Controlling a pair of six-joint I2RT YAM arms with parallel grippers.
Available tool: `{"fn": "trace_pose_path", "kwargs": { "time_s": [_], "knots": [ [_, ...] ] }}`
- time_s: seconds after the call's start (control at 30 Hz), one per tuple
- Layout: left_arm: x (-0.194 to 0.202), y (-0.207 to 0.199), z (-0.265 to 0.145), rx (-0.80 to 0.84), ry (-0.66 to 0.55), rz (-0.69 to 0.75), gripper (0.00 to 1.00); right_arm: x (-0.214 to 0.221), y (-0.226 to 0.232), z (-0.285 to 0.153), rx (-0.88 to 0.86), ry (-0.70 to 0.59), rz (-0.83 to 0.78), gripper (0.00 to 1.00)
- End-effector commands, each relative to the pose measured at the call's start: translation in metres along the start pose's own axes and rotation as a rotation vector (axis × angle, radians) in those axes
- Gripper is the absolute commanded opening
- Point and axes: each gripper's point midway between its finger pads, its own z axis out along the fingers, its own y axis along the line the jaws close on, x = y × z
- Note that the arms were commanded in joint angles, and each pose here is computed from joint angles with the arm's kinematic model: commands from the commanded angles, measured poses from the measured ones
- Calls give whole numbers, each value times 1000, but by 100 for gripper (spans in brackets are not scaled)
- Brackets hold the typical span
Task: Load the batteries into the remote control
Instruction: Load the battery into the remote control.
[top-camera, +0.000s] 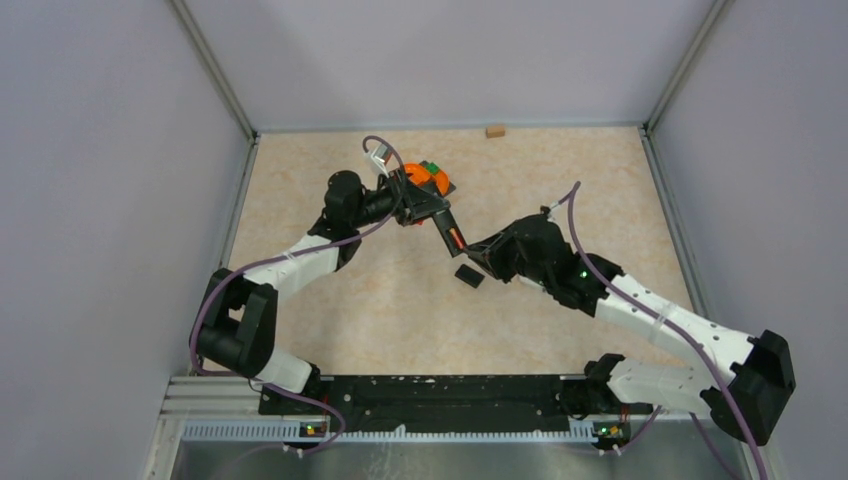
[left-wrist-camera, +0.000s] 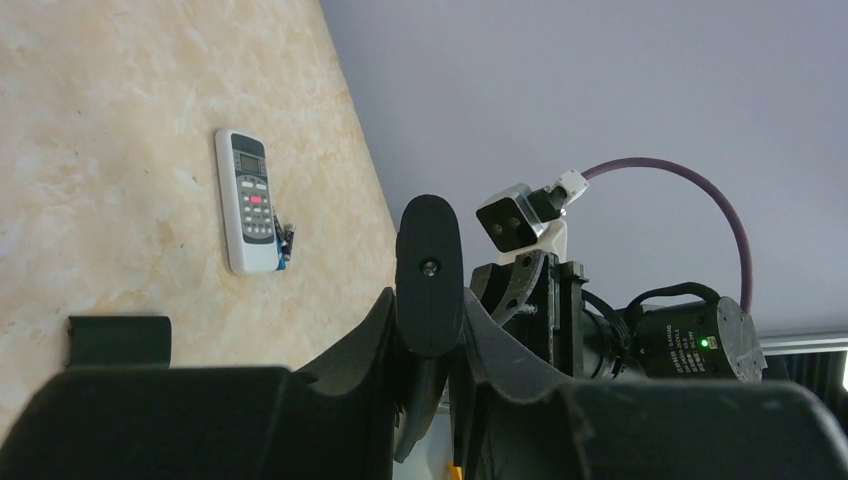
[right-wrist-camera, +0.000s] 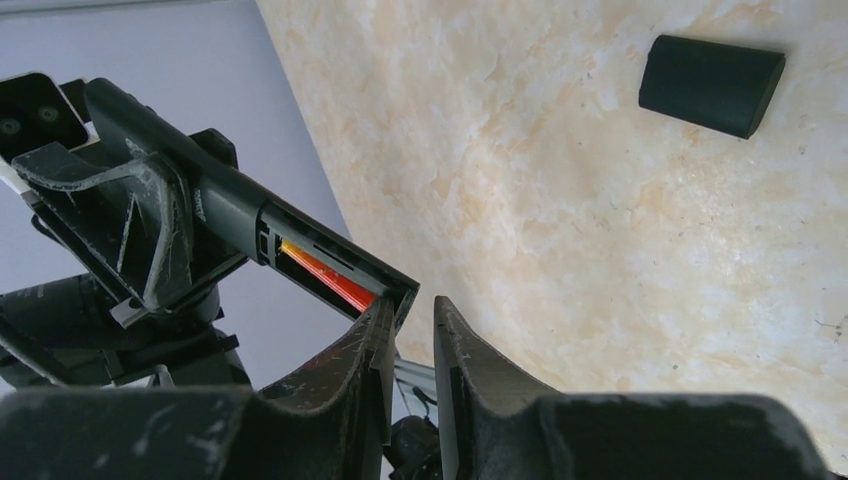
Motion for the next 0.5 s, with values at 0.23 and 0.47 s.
{"fn": "trace_pose_path", "kwargs": {
  "time_s": [0.23, 0.47],
  "knots": [
    [-8, -46, -7, 114, 47, -63, 0, -21, -31, -11, 49, -75, -97, 30],
    [-14, -36, -8, 95, 22, -114, 0, -18, -6, -24, -144, -61, -114, 50]
  ]
}}
